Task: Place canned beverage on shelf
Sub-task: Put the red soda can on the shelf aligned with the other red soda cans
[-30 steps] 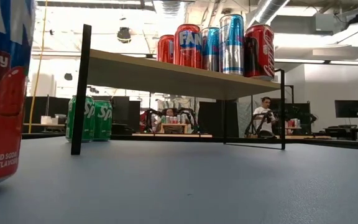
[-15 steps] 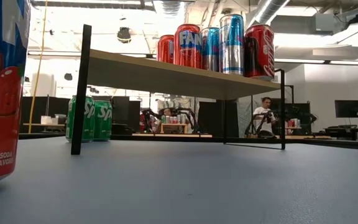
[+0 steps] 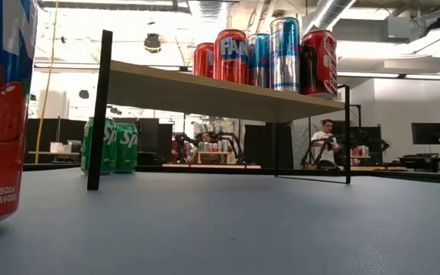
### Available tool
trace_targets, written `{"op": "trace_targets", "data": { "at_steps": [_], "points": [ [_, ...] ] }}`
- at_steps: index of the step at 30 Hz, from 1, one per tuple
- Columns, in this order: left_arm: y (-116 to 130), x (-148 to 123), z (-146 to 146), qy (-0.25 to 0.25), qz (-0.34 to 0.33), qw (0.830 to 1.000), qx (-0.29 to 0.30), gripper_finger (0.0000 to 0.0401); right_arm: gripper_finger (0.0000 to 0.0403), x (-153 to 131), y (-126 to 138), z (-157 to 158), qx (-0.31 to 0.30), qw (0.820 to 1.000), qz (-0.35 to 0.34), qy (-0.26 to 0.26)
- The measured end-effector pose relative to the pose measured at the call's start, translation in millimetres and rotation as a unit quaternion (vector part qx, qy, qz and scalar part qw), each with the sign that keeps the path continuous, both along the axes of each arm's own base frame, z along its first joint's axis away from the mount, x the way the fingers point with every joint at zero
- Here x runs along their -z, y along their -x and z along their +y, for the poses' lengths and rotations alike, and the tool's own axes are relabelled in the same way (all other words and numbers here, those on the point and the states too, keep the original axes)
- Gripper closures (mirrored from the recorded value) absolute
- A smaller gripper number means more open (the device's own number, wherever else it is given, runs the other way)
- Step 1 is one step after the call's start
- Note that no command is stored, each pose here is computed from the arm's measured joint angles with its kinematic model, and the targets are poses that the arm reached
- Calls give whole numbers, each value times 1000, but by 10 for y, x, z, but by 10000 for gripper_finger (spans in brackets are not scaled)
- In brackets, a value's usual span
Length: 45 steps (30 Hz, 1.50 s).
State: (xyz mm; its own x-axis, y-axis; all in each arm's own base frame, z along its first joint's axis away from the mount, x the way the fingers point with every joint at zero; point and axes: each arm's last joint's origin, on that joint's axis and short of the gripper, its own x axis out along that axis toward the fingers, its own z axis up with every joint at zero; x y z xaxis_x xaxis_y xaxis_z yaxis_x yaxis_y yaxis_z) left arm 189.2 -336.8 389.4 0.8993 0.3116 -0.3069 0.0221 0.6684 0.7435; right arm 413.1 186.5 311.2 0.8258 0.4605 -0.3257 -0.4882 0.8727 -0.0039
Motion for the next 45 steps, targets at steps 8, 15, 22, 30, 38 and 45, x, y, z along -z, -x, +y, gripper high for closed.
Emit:
{"op": "trace_targets", "data": {
  "at_steps": [8,15,22,30,38,45],
  "points": [
    [55,-10,-27,50,-41,998,-18,40,129,18,-73,-6,-4,999,-43,26],
    [58,-16,-25,38,-55,998,-21,40,129,367,-301,151,-17,996,-48,72],
    [56,-21,-21,31,-62,997,-22,40,125,478,-635,313,-40,996,-32,73],
    [62,-18,-28,44,-66,997,-25,40,77,542,-897,440,-47,991,69,106],
    [82,-17,-40,49,-67,996,-23,40,36,595,-867,351,-42,984,115,132],
    [86,-16,-38,47,-67,996,-23,40,43,616,-858,320,-41,981,132,135]
  ]
}}
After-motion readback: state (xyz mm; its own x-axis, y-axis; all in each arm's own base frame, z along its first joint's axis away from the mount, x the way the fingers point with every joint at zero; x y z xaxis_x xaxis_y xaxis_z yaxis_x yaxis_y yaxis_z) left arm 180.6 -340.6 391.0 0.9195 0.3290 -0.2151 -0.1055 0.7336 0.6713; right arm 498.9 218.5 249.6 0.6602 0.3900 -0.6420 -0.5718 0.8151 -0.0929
